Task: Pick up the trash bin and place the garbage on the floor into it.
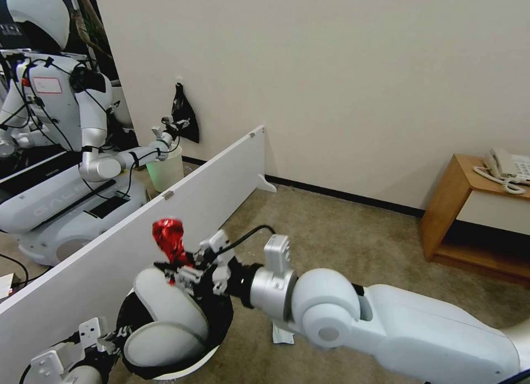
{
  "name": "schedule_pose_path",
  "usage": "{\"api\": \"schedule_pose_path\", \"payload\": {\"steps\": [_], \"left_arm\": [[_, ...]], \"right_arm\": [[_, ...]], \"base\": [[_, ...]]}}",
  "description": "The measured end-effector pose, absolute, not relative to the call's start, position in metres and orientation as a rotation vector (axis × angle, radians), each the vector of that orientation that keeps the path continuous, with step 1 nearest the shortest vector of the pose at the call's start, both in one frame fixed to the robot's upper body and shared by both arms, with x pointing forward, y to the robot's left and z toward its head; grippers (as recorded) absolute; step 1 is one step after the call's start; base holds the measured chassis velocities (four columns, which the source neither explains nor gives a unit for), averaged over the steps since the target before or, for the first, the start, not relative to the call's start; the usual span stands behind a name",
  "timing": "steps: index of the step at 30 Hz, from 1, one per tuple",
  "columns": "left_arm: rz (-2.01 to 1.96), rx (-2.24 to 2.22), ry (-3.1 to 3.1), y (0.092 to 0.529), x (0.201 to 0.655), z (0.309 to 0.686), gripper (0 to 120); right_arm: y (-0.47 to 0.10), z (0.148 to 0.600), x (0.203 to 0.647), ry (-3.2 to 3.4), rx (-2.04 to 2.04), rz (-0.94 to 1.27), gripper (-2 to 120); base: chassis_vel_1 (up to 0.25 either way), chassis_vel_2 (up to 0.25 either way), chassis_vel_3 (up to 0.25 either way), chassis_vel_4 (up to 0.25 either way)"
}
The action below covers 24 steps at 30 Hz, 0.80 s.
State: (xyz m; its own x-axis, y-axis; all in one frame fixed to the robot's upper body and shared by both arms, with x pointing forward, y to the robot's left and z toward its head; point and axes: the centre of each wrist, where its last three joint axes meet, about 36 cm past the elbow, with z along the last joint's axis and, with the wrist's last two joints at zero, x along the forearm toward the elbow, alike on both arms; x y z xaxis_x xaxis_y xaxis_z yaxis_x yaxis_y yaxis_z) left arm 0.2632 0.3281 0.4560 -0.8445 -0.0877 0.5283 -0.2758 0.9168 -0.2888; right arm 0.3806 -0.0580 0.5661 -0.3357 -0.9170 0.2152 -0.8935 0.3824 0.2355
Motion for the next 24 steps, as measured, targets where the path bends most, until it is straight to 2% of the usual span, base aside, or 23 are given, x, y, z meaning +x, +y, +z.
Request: {"api": "schedule_pose_path", "payload": {"steps": [14,24], "left_arm": [[0.496,0.257,-2.568,0.330,0.265,0.459,2],[0.502,0.256,-2.573,0.331,0.263,0.461,2]], "right_arm": [[-0.039,0.526,0.373,-2.234,1.520,0.056,26],[-0.033,0.513,0.379,-2.243,1.488,0.081,26]], "base": [[0.000,0.000,0.000,0.000],[0.000,0.000,0.000,0.000]]}}
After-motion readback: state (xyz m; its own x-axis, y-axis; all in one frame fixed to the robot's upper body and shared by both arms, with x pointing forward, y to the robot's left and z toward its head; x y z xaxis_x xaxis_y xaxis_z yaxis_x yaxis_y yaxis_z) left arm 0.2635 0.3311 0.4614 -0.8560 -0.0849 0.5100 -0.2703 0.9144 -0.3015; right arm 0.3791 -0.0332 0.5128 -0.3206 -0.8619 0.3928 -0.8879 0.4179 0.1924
